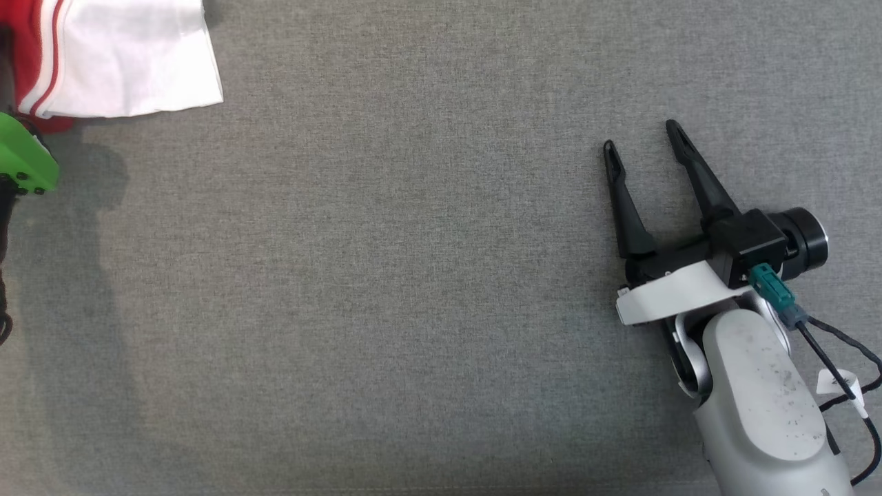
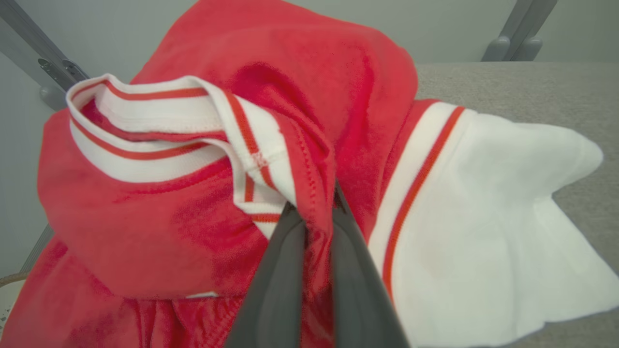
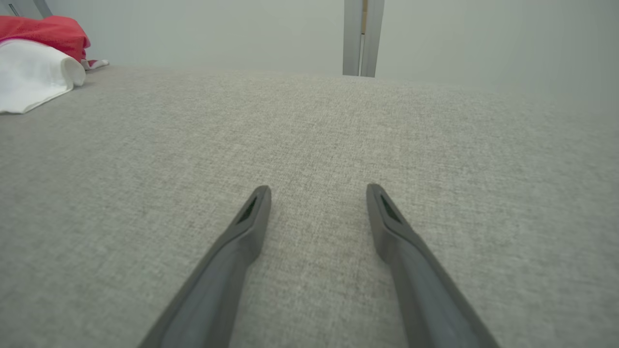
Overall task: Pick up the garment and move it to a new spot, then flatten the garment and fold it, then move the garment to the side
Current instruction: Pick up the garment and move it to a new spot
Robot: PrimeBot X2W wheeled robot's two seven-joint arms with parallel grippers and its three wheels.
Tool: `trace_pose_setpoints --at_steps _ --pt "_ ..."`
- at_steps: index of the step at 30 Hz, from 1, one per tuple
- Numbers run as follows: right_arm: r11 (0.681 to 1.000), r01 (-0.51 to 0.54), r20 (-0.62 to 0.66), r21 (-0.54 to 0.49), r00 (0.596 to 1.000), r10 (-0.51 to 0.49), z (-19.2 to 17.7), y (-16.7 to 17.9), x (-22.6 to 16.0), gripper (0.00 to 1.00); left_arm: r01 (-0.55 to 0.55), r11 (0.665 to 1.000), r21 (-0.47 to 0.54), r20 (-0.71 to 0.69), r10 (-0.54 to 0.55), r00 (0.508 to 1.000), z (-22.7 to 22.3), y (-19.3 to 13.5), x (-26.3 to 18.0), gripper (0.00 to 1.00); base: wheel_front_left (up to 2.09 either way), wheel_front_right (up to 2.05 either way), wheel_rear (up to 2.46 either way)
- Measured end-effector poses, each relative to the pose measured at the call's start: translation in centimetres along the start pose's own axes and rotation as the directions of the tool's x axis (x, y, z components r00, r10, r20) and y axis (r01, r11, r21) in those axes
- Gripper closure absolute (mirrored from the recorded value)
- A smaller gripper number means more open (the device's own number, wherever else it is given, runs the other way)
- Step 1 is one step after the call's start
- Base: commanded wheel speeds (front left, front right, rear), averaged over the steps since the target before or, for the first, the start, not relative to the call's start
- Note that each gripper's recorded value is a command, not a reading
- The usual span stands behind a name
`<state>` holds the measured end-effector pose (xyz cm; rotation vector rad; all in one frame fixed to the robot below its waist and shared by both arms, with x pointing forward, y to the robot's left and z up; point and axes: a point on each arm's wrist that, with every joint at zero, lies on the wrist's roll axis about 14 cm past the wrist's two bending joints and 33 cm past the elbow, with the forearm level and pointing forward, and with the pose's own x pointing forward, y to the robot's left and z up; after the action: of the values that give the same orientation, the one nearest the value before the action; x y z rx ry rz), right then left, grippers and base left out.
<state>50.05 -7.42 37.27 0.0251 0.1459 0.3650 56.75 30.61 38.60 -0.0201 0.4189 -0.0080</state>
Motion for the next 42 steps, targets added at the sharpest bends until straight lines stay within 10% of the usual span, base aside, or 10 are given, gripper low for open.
trace_pose_setpoints --at_steps 12,21,34,42 --pt "0.998 -0.030 -0.028 0.062 0.999 0.032 1.1 2.6 -3.6 0.00 0.059 0.972 0.226 0.311 -0.129 0.942 17.6 -0.4 -6.9 1.00 0.00 0.00 0.00" --pt "0.995 -0.032 0.065 0.090 0.998 0.026 5.4 3.4 -5.6 0.00 0.354 0.875 0.330 0.421 -0.472 0.775 25.6 -12.1 -16.2 1.00 0.00 0.00 0.00" --pt "0.986 0.112 0.134 0.120 0.983 -0.128 8.3 -1.1 -10.0 0.00 0.836 0.517 0.186 0.201 -0.852 0.483 19.1 -30.3 -21.9 1.00 0.00 0.00 0.00" --pt "0.953 0.248 0.134 0.175 0.953 -0.273 8.4 -4.9 -13.7 0.00 0.844 0.516 0.144 -0.113 -0.839 0.532 8.7 -36.7 -13.8 1.00 0.00 0.00 0.00"
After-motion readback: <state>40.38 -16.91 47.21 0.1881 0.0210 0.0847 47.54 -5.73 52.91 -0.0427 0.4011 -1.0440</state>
